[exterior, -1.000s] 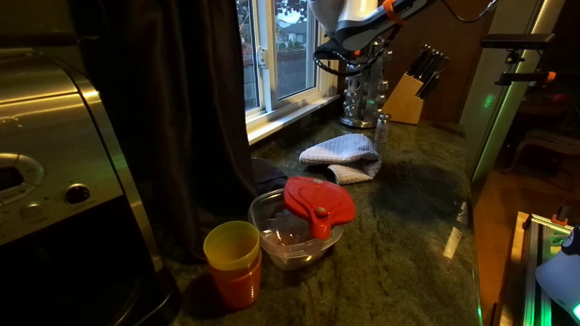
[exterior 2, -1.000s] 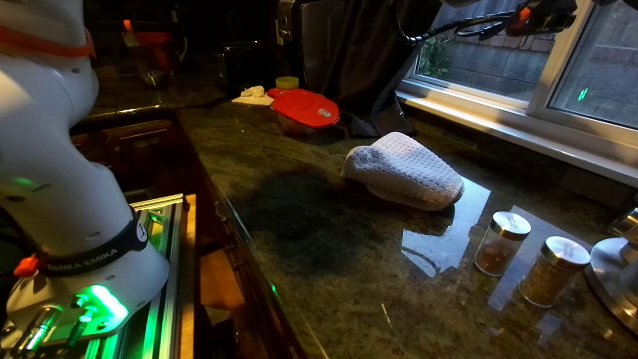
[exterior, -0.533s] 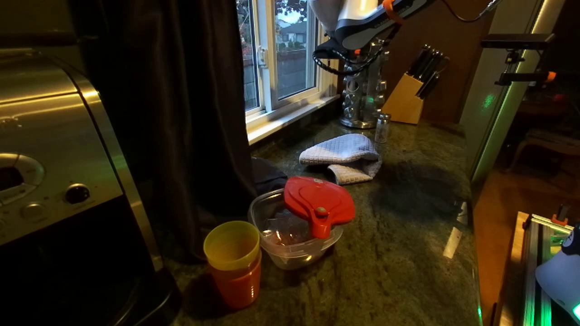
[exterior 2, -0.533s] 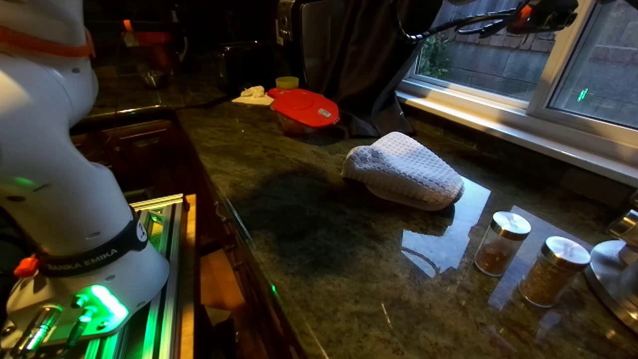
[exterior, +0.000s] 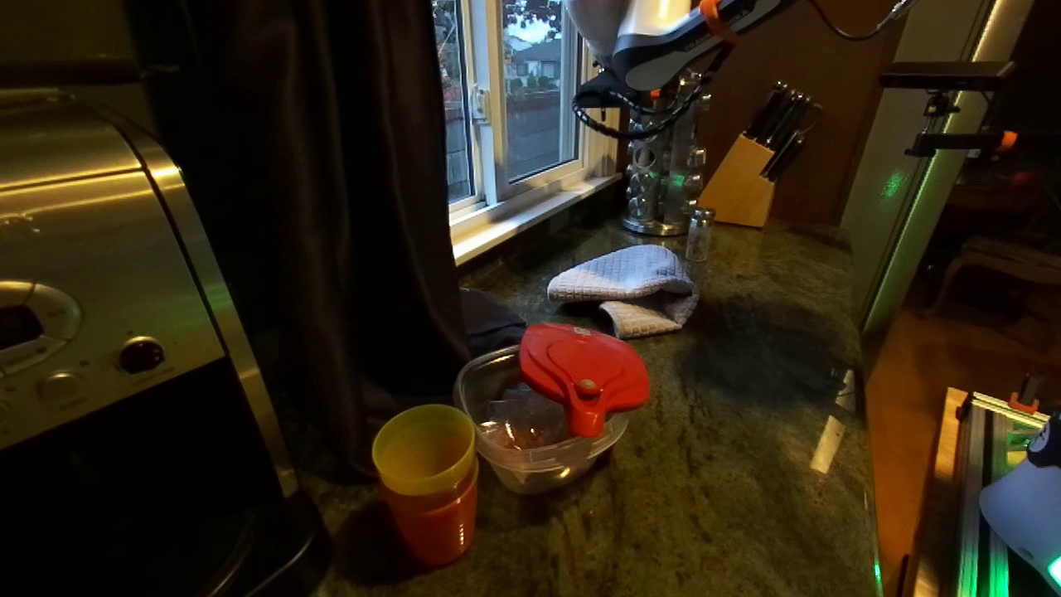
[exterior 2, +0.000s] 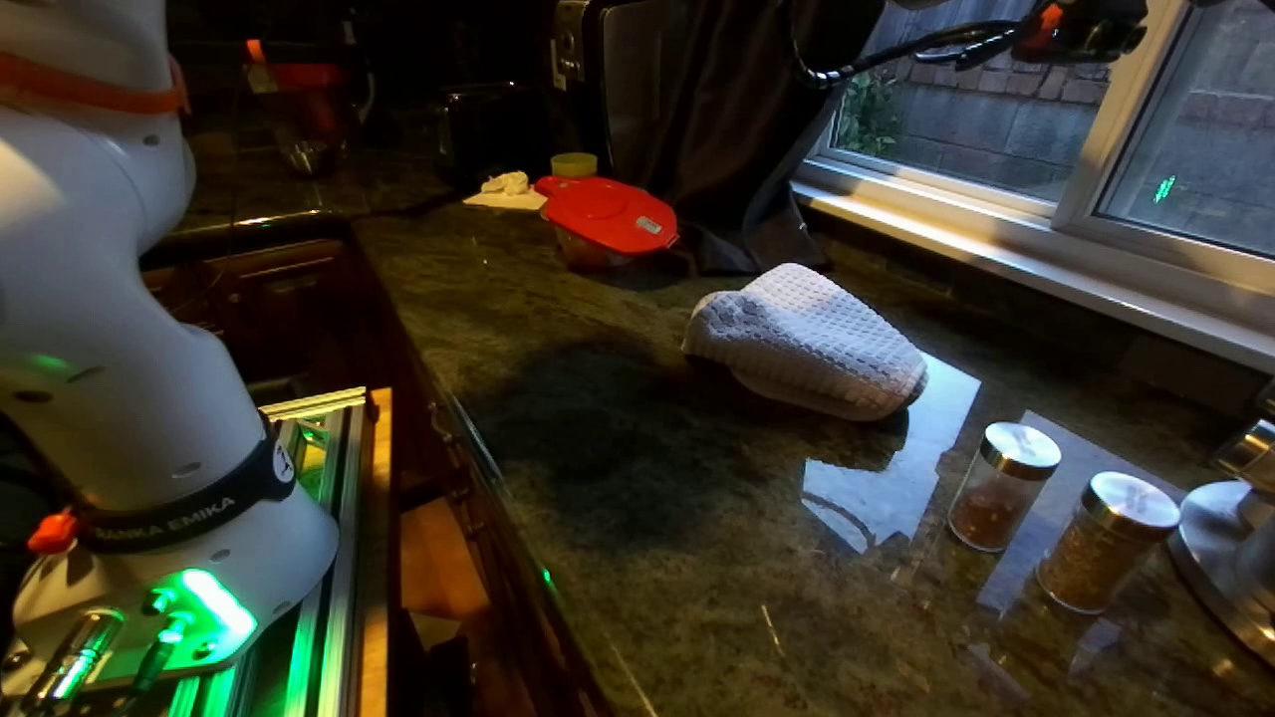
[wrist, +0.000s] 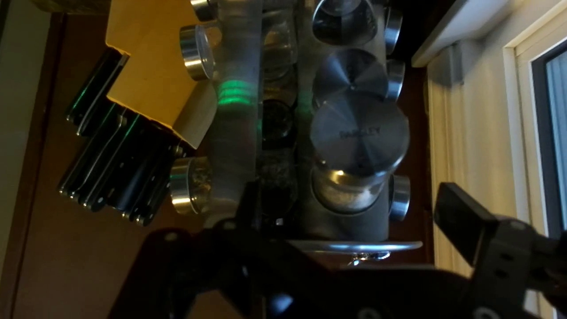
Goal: Put one glass jar on the silver stand.
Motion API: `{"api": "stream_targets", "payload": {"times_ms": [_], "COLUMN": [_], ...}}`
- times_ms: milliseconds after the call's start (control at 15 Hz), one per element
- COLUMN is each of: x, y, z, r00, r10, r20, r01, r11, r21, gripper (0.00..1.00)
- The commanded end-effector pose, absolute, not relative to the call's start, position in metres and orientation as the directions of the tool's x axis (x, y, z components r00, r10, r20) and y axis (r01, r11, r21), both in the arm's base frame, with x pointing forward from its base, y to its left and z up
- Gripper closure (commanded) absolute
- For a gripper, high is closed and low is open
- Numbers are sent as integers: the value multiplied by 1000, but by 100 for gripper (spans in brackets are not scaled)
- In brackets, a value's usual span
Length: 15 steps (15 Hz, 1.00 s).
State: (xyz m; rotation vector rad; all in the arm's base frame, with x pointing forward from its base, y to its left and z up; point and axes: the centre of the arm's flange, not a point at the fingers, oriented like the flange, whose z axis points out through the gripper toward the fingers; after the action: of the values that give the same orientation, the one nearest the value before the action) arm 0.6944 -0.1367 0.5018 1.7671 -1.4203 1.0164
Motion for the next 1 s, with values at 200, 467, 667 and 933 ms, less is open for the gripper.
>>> {"api": "stream_targets", "payload": {"times_ms": [200,467,667,933], "x": [679,670,667,670], "y": [-112,-100,-94,-96], "z": [503,498,497,490], "r00": [301,394,425,425], "r10": [-458,-440,-435,-467], "r20": [836,807,794,775], "r01": [-920,-889,-873,-880], "r11": [-369,-407,-430,-413], "r21": [130,212,232,234], "gripper": [0,42,65,96]}}
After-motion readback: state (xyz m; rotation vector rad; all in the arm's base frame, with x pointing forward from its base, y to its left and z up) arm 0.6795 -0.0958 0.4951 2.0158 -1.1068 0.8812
